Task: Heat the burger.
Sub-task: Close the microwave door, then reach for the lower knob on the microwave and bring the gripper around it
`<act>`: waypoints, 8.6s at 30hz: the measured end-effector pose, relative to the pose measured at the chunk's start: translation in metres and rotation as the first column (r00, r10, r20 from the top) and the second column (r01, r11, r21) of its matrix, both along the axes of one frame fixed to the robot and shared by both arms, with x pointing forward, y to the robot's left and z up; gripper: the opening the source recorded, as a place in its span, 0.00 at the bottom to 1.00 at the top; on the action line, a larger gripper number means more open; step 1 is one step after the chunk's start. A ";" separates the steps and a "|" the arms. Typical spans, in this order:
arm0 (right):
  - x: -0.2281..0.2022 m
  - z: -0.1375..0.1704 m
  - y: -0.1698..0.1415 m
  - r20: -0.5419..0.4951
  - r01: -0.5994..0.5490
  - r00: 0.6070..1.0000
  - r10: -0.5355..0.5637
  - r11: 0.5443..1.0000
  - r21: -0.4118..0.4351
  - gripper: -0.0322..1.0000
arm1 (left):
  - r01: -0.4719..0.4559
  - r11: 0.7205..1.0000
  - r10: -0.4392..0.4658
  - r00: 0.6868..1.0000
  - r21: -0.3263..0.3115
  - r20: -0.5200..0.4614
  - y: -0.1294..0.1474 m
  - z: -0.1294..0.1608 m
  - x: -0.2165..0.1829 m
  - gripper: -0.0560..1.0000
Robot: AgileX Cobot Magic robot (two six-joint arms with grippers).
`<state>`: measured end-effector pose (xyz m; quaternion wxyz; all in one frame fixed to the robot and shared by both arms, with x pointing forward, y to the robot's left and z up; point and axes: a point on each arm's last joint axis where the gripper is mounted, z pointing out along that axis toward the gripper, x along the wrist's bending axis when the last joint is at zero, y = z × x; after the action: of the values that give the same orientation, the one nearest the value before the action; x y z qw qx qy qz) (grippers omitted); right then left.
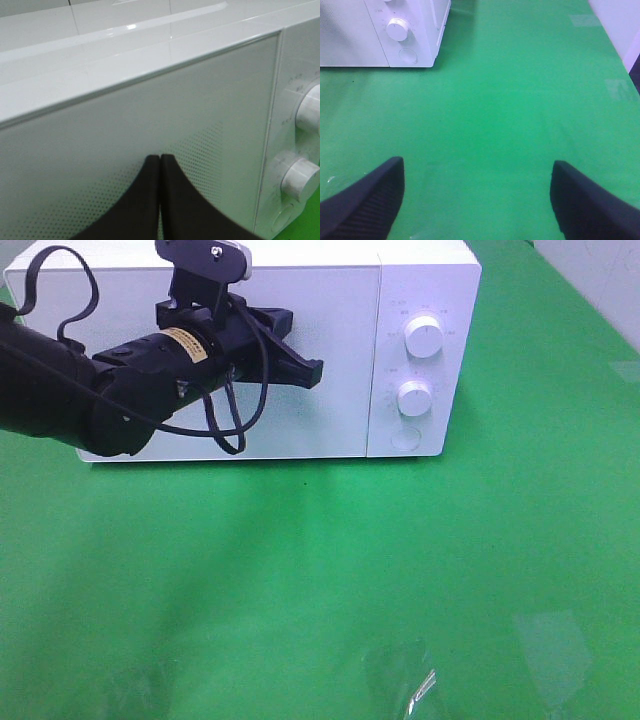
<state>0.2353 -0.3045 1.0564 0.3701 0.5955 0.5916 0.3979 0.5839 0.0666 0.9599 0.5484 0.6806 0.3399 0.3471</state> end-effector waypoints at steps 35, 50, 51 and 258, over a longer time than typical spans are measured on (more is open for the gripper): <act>0.000 0.000 0.000 0.000 -0.001 1.000 0.001 1.000 0.000 0.77 | 0.203 0.927 0.132 0.610 0.315 -0.781 0.064 0.009 -0.103 0.98; 0.000 0.000 0.000 0.000 -0.001 1.000 0.001 1.000 0.000 0.77 | -0.208 0.923 0.382 0.399 0.323 -0.834 0.202 0.086 -0.130 0.98; 0.000 0.000 0.000 0.000 -0.001 1.000 0.001 1.000 0.000 0.77 | -0.208 0.923 0.382 0.399 0.323 -0.834 0.202 0.086 -0.130 0.98; 0.303 -0.155 0.177 0.323 0.049 0.946 -0.029 0.997 -0.055 0.77 | -0.468 0.883 0.458 0.834 0.045 -0.309 0.228 0.094 -0.350 0.98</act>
<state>0.5385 -0.1279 0.9016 0.4879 0.5224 0.5236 0.4636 0.2337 0.2944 1.0538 0.3987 0.6150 0.5818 0.3524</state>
